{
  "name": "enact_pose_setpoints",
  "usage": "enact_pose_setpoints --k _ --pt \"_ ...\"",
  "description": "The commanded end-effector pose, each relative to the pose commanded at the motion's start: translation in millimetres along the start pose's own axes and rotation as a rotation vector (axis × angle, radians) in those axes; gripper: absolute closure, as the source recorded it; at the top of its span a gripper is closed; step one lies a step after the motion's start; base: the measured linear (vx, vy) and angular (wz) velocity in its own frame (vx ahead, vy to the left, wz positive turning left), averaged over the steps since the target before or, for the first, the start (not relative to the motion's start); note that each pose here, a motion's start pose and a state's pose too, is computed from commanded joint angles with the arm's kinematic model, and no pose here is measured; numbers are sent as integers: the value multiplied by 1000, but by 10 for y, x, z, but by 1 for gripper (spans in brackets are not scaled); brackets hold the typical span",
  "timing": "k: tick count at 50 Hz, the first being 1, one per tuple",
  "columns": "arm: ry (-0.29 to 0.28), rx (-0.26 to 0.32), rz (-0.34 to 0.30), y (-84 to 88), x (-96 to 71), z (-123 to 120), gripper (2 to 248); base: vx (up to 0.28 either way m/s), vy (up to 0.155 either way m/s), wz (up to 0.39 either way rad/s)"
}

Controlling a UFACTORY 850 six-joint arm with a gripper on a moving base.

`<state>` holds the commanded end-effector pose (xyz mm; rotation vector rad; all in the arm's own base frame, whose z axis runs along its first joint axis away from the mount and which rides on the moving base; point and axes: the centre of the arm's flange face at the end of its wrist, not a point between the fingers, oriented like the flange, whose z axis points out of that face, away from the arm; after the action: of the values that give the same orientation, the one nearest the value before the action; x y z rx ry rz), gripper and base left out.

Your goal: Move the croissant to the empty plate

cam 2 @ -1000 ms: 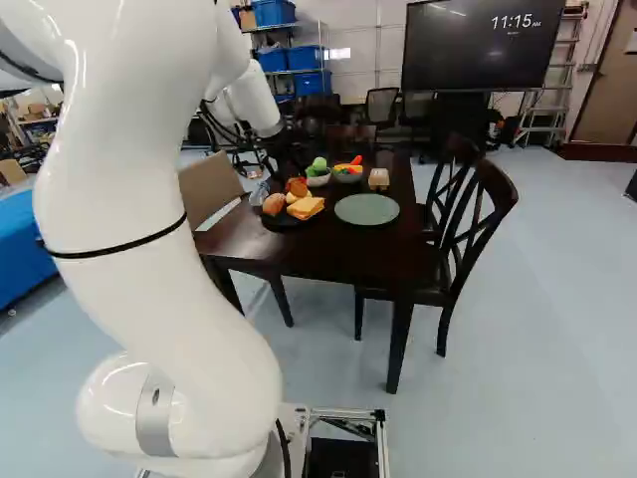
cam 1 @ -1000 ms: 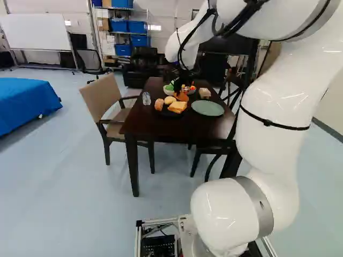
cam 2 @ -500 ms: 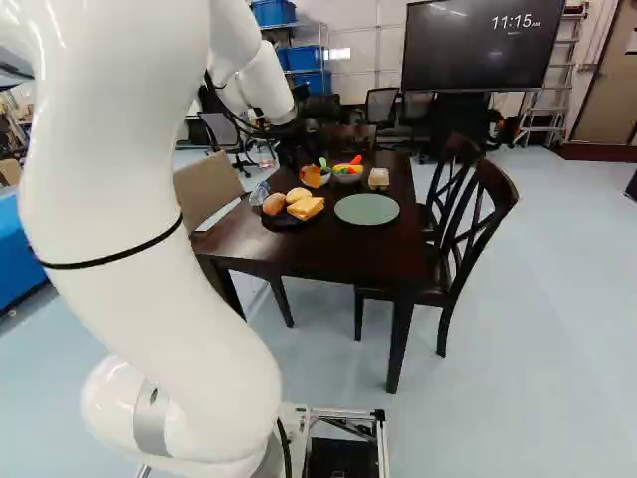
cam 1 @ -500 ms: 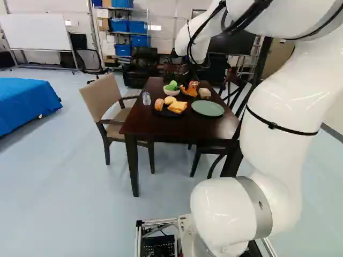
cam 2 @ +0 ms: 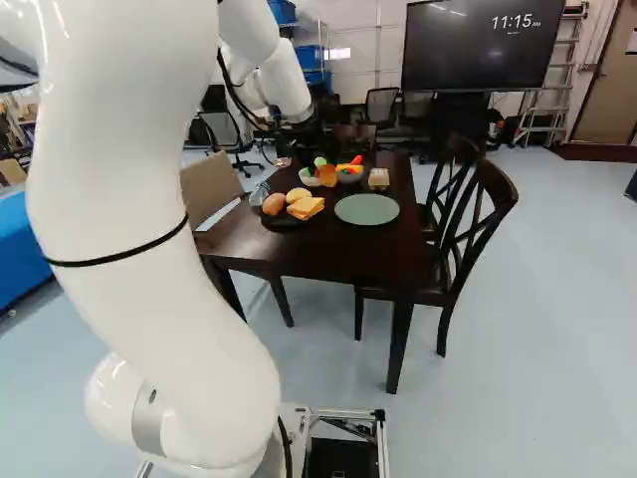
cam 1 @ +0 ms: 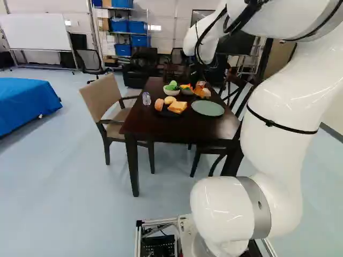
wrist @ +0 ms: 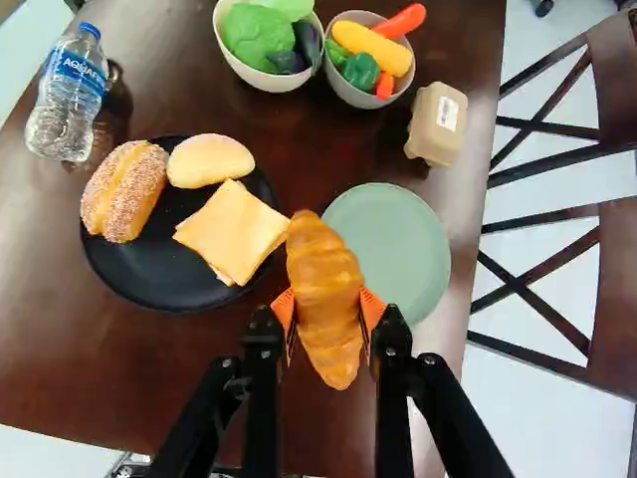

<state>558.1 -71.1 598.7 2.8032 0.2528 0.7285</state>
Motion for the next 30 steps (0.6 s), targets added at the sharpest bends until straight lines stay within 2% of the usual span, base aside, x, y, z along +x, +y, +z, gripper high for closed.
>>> enact_pose_setpoints --k 30 --pt "-27 -40 76 524 -22 233 149 0 0 0"
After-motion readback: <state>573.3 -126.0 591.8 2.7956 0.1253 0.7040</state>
